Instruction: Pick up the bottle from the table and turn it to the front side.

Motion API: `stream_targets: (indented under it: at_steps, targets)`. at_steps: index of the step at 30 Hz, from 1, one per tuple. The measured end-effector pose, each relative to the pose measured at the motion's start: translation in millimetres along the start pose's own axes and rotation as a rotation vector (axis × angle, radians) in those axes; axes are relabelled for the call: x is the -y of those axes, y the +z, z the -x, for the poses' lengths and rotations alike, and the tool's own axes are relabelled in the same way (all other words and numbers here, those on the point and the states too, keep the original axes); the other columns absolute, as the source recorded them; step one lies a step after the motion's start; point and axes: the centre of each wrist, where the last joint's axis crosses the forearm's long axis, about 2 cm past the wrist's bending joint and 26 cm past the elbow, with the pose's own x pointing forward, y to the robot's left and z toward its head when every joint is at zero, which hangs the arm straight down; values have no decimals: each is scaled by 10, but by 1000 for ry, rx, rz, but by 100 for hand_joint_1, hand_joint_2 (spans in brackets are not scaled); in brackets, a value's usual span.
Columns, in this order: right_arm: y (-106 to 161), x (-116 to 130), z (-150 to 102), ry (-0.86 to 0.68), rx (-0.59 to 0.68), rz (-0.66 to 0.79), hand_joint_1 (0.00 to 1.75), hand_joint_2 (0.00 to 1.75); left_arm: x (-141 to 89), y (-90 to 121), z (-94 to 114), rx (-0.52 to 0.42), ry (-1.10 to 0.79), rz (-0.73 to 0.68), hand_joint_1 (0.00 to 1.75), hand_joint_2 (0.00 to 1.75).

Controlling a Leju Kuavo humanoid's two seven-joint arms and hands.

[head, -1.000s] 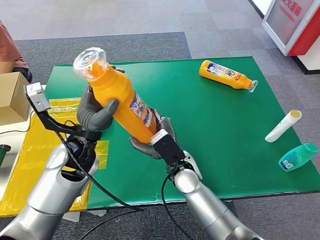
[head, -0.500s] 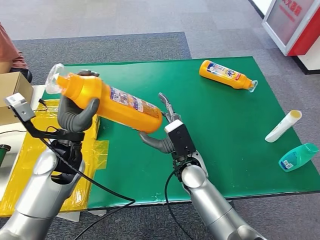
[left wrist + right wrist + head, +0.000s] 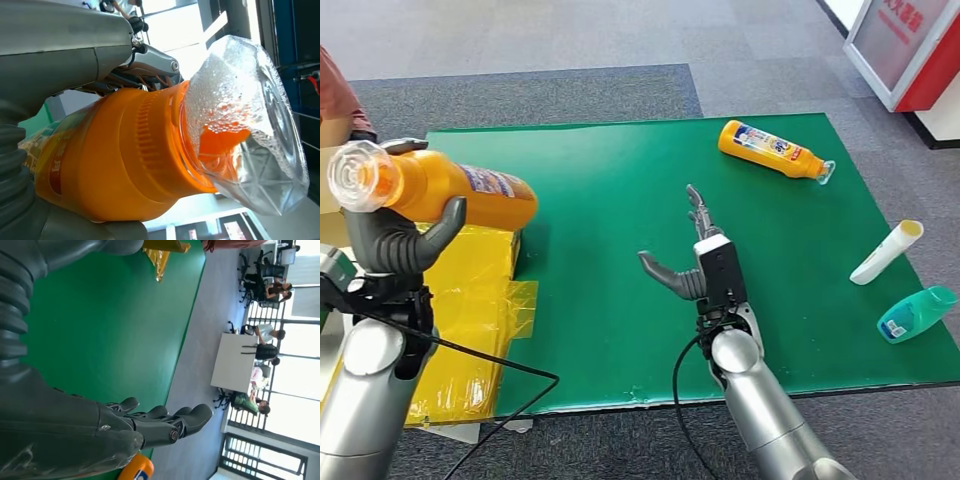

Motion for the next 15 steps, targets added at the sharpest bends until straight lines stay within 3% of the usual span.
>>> stream_targets:
  at_steps: [4,10,15]
  targets:
    - [-1,61,-7,1,3,24,0,175,-48,32,5,22,-115,-16,175,175]
    - [2,107,-26,9,13,38,0,175,-113,34,-42,143,-680,-25,175,175]
    - [2,125,-44,11,18,36,0,175,-107,34,-61,154,-939,11,175,175]
